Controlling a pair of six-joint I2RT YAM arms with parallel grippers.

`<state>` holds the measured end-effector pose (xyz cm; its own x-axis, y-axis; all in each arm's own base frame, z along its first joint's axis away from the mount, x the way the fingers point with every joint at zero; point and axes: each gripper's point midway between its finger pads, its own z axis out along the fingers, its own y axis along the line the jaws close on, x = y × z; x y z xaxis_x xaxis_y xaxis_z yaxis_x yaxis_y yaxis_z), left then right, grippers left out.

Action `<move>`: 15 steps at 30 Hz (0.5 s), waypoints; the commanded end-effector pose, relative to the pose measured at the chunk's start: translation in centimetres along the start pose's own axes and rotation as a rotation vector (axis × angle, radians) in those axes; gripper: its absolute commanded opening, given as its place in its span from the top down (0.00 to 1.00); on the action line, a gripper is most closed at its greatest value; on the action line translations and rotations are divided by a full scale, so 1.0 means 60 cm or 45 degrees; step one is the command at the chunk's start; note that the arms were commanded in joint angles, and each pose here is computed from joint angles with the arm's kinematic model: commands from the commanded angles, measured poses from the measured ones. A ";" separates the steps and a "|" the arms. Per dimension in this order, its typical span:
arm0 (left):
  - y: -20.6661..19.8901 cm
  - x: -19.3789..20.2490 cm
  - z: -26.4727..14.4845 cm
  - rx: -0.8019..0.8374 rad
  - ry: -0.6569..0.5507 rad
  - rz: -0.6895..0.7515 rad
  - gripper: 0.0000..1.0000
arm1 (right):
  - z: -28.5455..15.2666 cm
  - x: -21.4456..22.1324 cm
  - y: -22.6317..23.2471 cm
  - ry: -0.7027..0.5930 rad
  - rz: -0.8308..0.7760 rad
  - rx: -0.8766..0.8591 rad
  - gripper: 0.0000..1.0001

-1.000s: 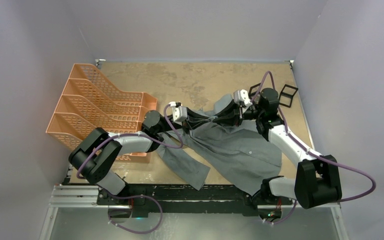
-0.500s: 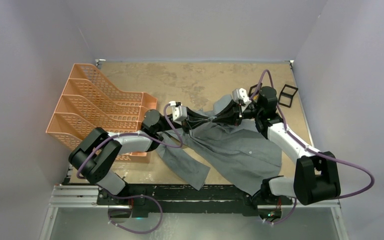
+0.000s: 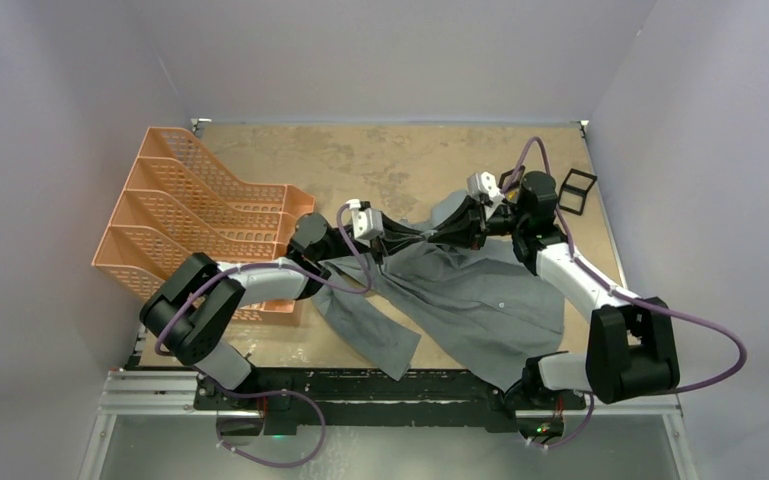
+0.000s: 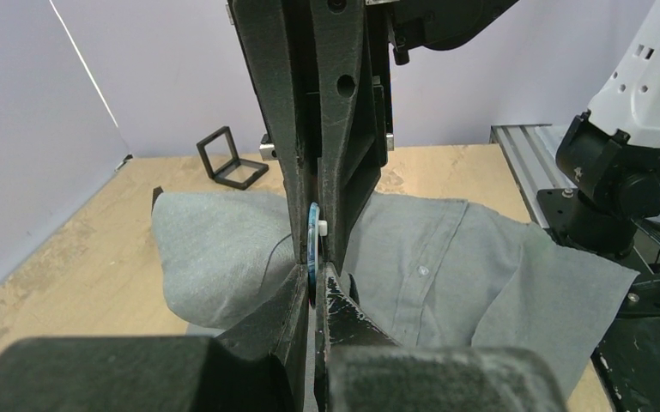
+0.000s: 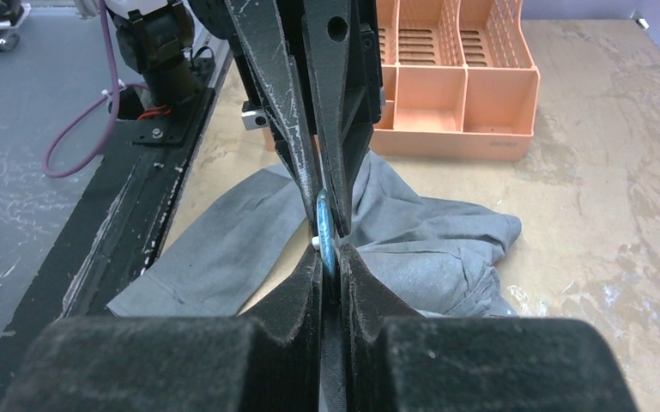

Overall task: Remove the brooch from the garment
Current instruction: Remove the brooch from the clothes.

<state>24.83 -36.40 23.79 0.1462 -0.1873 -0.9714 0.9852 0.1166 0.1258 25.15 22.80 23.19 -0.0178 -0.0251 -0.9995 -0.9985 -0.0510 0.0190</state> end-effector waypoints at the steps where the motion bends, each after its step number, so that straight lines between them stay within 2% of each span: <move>1: -0.057 -0.034 0.036 0.195 -0.048 0.076 1.00 | 0.007 -0.024 -0.036 -0.006 -0.066 0.085 0.99; 6: -0.056 -0.012 0.047 0.178 0.035 0.103 1.00 | 0.010 -0.026 -0.033 -0.007 -0.076 0.084 0.97; 15: -0.049 -0.004 0.048 0.126 0.096 0.120 1.00 | 0.011 -0.027 -0.037 -0.005 -0.078 0.109 0.94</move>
<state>26.39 -37.13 22.90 0.1993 -0.0823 -0.9765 0.9641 0.1946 0.1804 26.58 22.40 22.46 -0.0543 -0.0359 -0.9979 -0.9984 0.0174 0.0537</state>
